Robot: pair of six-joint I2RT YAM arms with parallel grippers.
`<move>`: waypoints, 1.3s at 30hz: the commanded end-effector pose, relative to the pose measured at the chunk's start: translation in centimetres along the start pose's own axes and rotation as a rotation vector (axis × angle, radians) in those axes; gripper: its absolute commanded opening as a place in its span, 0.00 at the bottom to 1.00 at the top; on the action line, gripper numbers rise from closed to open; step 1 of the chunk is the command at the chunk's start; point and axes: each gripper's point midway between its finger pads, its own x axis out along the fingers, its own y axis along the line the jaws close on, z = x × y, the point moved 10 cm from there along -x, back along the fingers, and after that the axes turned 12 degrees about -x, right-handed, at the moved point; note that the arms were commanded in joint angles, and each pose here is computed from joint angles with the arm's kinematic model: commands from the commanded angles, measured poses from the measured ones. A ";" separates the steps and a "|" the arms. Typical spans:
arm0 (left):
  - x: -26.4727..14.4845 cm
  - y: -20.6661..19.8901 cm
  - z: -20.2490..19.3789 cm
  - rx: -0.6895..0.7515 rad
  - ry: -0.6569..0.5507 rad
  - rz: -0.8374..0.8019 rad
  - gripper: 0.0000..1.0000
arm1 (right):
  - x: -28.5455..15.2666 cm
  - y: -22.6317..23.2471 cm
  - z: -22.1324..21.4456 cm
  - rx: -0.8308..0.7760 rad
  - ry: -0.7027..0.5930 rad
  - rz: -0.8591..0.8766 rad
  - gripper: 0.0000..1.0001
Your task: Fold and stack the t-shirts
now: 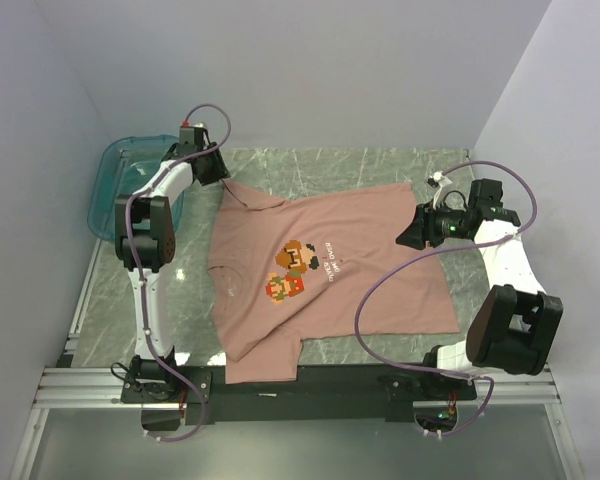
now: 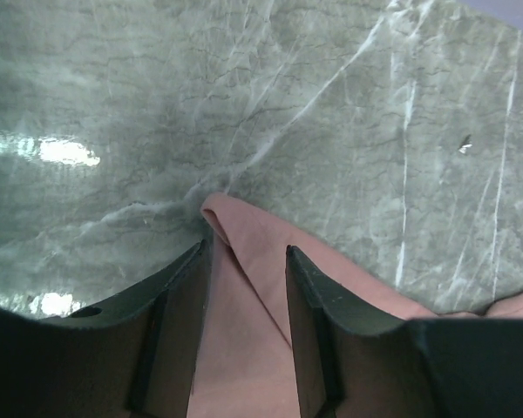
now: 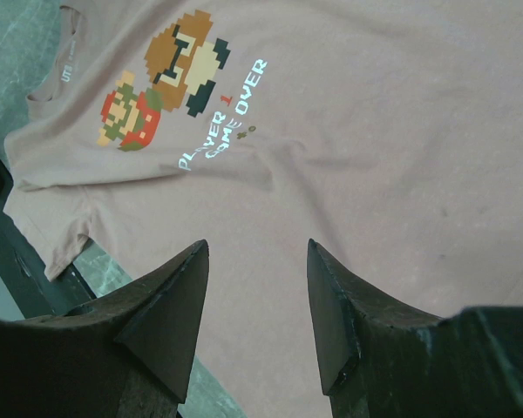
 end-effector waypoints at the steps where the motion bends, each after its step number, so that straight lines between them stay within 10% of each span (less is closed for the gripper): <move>1: 0.2 -1.1 1.1 -0.016 -0.026 -0.045 0.46 | -0.3 -0.5 0.7 -0.021 -0.012 -0.009 0.56; 19: 2.9 0.1 1.1 -0.019 -0.009 -0.006 0.44 | -0.2 -0.6 0.7 -0.013 -0.008 -0.013 0.56; 30: 1.5 -1.1 1.4 -0.019 0.003 -0.101 0.05 | -0.2 -0.6 0.7 -0.016 -0.007 -0.014 0.56; 39: 2.0 0.2 2.7 -0.225 0.039 -0.207 0.24 | -0.3 -0.5 0.7 -0.019 -0.009 -0.012 0.56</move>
